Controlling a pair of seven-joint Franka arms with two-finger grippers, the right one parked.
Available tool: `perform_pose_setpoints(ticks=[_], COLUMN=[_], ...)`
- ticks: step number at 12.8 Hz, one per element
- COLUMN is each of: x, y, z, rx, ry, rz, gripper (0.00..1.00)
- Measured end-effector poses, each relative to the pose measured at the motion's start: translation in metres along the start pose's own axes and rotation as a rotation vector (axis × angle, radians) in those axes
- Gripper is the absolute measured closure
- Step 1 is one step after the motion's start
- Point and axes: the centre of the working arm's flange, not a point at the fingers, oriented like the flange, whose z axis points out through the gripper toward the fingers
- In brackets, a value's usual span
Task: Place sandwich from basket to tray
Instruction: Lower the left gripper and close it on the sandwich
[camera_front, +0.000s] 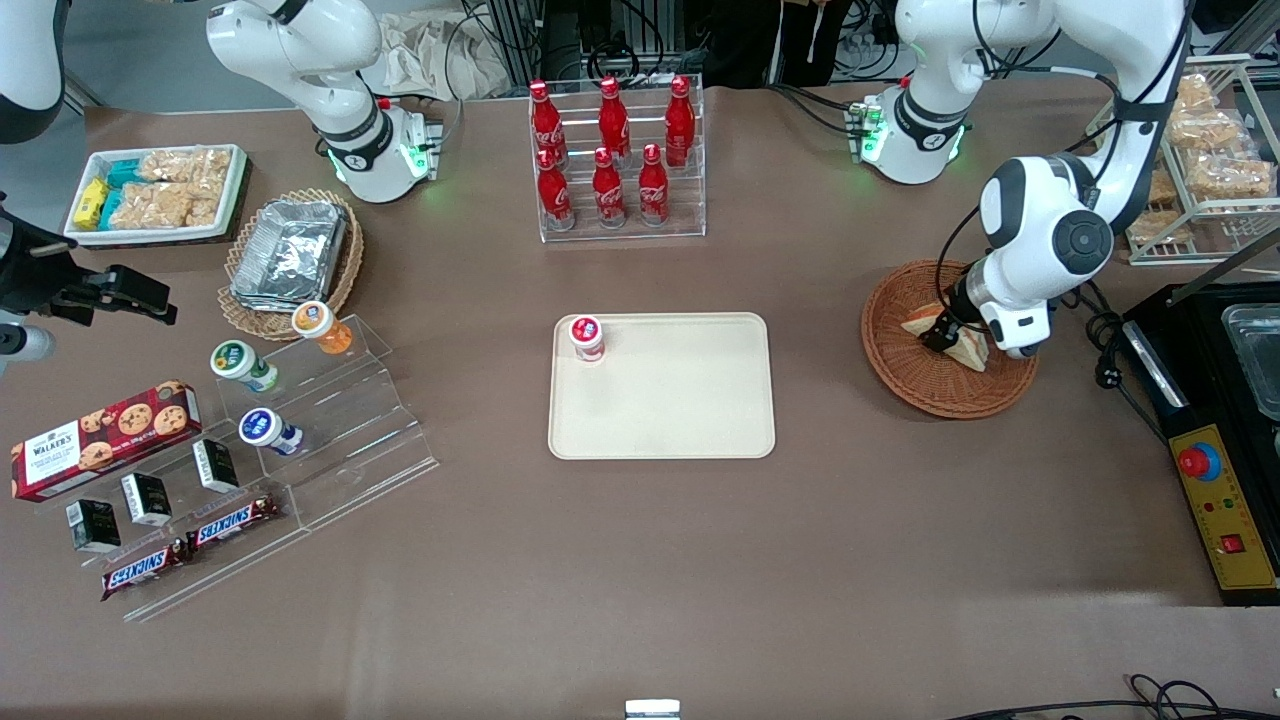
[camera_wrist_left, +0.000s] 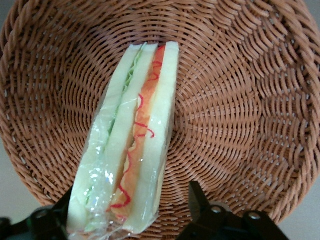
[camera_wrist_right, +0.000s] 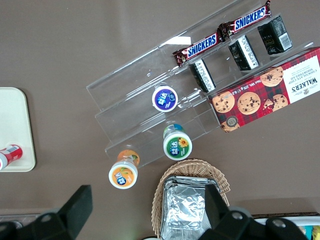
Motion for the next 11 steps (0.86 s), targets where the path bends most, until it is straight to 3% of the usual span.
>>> perform_pose_setpoints(ticks=[5, 8, 11], x=[0.005, 0.006, 0.014], y=[-0.002, -0.001, -0.004], z=[0.004, 0.008, 0.006], rx=[0.001, 0.003, -0.004], ry=[-0.003, -0.004, -0.003], rz=[-0.04, -0.044, -0.065], gripper=[0.07, 0.13, 0.49])
